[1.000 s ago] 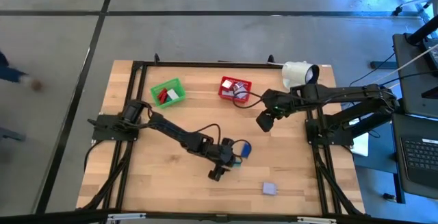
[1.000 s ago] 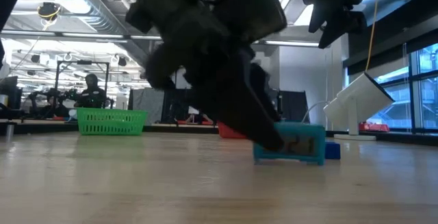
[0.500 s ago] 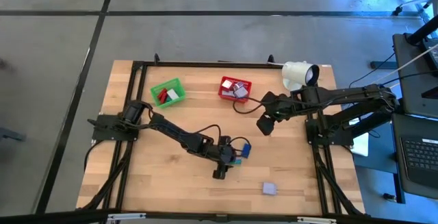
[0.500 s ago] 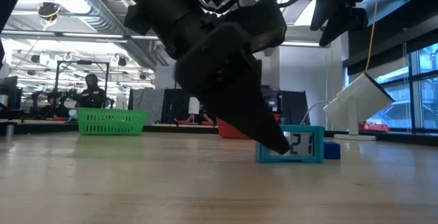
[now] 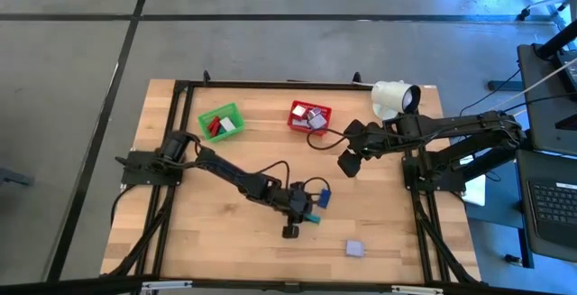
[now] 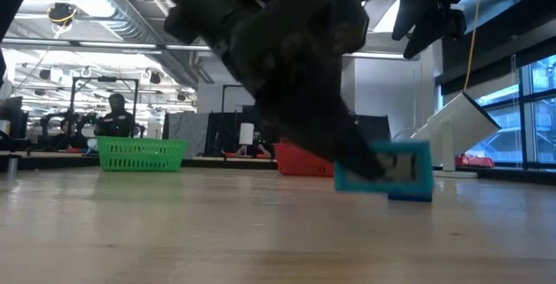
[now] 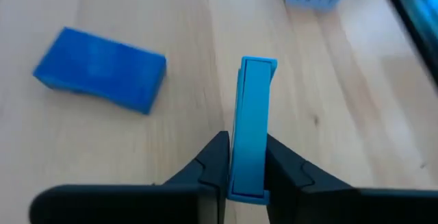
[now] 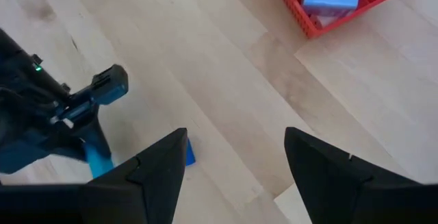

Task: Pick & Place Office items
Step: Put the blue digital clock into the green bin

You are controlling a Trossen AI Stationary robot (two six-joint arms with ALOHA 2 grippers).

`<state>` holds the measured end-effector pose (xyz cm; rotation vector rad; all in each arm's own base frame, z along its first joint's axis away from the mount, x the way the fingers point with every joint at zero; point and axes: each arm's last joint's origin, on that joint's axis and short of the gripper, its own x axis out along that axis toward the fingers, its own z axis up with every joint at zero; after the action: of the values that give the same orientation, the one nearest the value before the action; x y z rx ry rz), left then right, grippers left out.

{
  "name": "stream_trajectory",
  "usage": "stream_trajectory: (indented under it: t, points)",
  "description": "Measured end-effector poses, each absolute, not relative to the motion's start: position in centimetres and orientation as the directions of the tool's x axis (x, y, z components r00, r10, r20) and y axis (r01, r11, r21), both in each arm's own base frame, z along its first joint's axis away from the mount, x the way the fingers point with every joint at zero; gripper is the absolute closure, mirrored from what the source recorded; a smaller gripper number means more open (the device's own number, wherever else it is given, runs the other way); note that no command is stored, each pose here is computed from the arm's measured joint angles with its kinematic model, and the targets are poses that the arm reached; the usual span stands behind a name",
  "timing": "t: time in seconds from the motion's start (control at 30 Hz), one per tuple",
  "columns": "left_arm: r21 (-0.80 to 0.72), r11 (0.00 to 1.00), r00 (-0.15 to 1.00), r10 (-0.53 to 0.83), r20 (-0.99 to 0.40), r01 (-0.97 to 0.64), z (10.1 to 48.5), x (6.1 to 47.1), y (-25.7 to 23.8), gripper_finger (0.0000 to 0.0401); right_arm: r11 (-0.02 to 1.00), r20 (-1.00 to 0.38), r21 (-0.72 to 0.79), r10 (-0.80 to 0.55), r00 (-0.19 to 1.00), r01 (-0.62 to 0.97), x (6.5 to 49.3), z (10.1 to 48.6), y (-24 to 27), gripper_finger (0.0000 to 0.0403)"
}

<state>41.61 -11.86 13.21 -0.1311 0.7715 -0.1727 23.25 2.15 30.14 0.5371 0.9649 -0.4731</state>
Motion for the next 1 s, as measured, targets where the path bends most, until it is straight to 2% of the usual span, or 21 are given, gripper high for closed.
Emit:
stream_trajectory:
  t: [0.13, 0.3, 0.47, 0.77, 1.0]
  points:
    - [-0.219, 0.972, 0.734, -0.212, -0.645, 0.087, 15.1, 41.7, -11.0, 0.0348, 0.776, -0.862, 0.212, -0.138, 0.488, 0.594, 23.2, 30.1, 2.1, 0.0156]
    - [-0.205, 0.974, 0.779, -0.202, -0.594, 0.096, 19.2, 41.0, -9.8, 0.0330, 0.788, -0.862, 0.202, -0.138, 0.487, 0.582, 23.2, 30.1, 2.1, 0.0156]
    - [-0.123, 0.991, 0.842, -0.104, -0.529, 0.045, 24.7, 39.0, -8.1, 0.0344, 0.801, -0.864, 0.180, -0.148, 0.481, 0.571, 23.2, 30.1, 2.1, 0.0156]
    - [-0.030, 0.998, 0.978, 0.053, -0.203, -0.060, 35.4, 33.6, -6.7, 0.0338, 0.759, -0.816, 0.075, -0.326, 0.477, 0.647, 23.2, 30.2, 1.6, 0.0156]
    - [0.040, 0.991, 0.992, 0.128, 0.023, -0.129, 39.8, 30.8, -6.7, 0.0339, 0.680, -0.777, 0.160, -0.360, 0.516, 0.716, 23.6, 30.5, 1.5, 0.0156]
